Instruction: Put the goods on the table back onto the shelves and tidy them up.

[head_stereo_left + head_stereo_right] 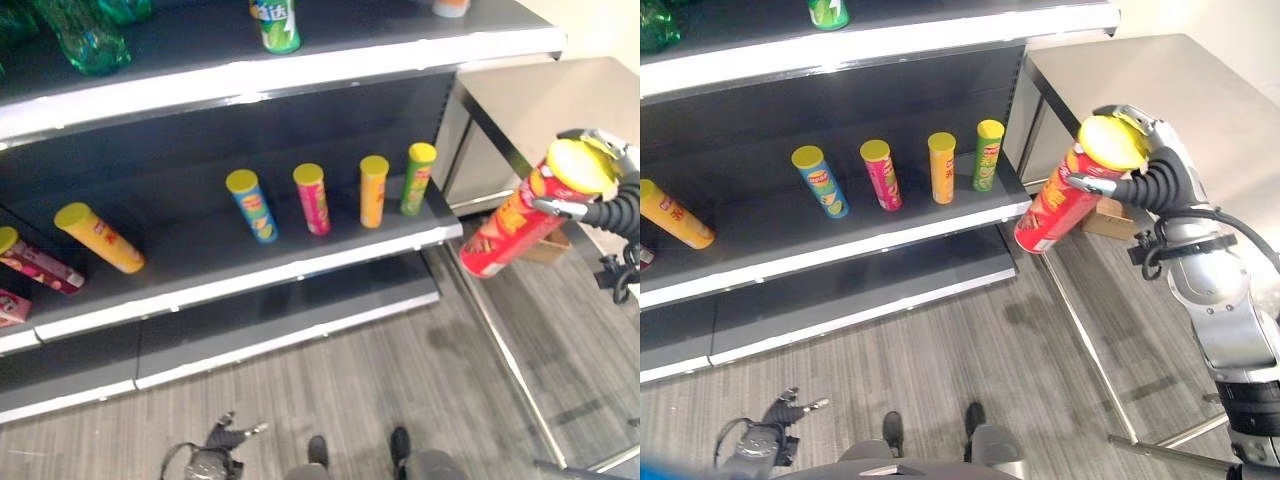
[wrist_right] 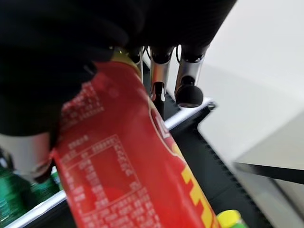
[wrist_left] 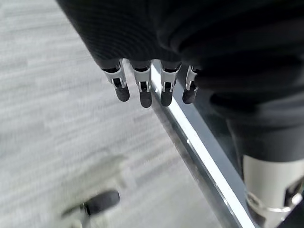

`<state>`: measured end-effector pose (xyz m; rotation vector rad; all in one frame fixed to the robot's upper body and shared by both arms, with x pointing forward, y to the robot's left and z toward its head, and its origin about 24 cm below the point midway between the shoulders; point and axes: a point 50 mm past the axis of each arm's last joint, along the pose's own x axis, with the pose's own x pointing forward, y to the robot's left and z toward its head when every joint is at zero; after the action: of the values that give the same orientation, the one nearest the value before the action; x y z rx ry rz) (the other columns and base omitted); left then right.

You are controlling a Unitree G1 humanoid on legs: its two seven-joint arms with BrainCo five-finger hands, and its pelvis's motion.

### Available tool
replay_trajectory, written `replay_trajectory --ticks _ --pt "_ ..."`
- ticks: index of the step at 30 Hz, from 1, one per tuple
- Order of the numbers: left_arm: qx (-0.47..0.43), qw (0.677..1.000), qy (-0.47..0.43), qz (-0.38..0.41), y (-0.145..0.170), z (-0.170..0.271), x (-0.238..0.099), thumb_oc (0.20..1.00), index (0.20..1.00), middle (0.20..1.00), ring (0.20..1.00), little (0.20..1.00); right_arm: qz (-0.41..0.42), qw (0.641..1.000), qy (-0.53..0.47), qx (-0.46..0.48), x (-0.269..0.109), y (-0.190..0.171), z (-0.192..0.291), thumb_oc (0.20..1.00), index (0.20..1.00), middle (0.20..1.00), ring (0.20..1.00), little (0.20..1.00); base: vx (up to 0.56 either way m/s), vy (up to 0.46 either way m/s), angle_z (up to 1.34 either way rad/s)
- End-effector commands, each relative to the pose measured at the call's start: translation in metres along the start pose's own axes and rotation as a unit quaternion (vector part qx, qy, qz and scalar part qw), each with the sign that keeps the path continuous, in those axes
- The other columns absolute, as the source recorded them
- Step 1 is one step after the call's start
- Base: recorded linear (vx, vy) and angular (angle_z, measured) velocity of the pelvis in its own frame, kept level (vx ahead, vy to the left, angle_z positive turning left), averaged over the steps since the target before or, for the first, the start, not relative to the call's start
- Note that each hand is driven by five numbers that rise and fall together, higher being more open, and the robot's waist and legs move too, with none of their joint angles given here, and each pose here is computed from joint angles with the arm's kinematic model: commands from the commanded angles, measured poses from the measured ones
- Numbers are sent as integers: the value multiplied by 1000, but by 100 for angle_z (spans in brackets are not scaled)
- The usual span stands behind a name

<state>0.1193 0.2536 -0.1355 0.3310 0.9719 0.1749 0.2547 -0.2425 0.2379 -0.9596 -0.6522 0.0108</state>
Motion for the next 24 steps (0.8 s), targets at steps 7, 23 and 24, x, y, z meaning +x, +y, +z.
replay_trajectory --ticks 7,23,24 --pt "11 998 -44 33 20 28 7 1000 1000 1000 1000 1000 40 995 -78 -54 16 6 27 200 200 200 200 200 -84 169 35" --pt "76 995 -33 63 45 25 8 1000 1000 1000 1000 1000 50 997 -54 -31 15 25 20 200 200 200 200 200 156 380 29" --pt "78 994 -29 69 50 22 7 1000 1000 1000 1000 1000 52 996 -62 -26 19 29 23 200 200 200 200 200 194 671 8"
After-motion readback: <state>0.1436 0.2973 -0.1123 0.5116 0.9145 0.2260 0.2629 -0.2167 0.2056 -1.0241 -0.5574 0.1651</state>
